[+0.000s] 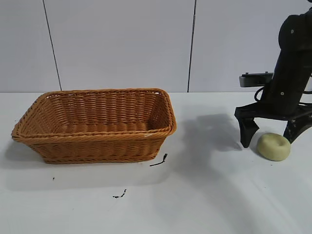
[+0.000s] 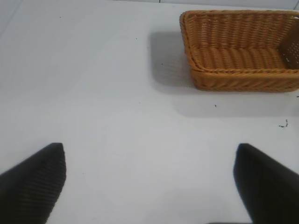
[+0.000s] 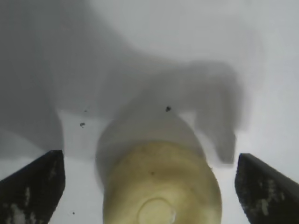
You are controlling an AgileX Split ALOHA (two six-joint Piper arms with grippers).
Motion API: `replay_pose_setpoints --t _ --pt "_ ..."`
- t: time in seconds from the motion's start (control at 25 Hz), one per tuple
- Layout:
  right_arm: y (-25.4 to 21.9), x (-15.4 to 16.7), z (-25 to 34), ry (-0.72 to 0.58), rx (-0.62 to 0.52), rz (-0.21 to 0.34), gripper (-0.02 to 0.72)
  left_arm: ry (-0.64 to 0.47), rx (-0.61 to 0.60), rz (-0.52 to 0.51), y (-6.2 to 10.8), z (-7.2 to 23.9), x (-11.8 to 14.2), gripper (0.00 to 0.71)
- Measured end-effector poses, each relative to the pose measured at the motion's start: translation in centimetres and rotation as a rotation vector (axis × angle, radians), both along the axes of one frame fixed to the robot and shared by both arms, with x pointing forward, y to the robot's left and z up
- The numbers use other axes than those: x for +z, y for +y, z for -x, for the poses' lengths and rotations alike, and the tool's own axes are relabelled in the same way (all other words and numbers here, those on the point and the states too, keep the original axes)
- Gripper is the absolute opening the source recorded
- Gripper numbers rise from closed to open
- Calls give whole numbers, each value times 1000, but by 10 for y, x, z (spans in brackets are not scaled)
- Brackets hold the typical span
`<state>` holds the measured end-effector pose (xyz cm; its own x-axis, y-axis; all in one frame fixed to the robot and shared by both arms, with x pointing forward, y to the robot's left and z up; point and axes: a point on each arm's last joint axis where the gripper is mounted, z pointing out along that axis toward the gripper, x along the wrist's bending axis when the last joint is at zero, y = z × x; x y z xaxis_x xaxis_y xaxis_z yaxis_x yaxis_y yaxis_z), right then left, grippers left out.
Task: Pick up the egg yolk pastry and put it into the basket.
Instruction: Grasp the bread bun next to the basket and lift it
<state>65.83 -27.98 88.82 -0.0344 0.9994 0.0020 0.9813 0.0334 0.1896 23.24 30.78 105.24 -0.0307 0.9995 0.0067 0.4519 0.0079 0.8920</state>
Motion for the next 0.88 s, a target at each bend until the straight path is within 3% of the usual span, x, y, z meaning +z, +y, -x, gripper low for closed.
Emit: replay_pose_setpoints --t 0.4,0.48,0.68,0.76,0.88 --pt "0 -5 3 40 1 2 670 0 0 0 0 0 0 696" --pt "0 -6 4 54 1 3 607 0 0 0 0 0 0 696" --pt "0 -6 5 71 1 3 319 0 0 0 0 0 0 696" --pt "0 -6 6 73 1 3 250 0 0 0 0 0 0 696" --pt "0 -5 5 74 1 3 214 0 0 0 0 0 0 696"
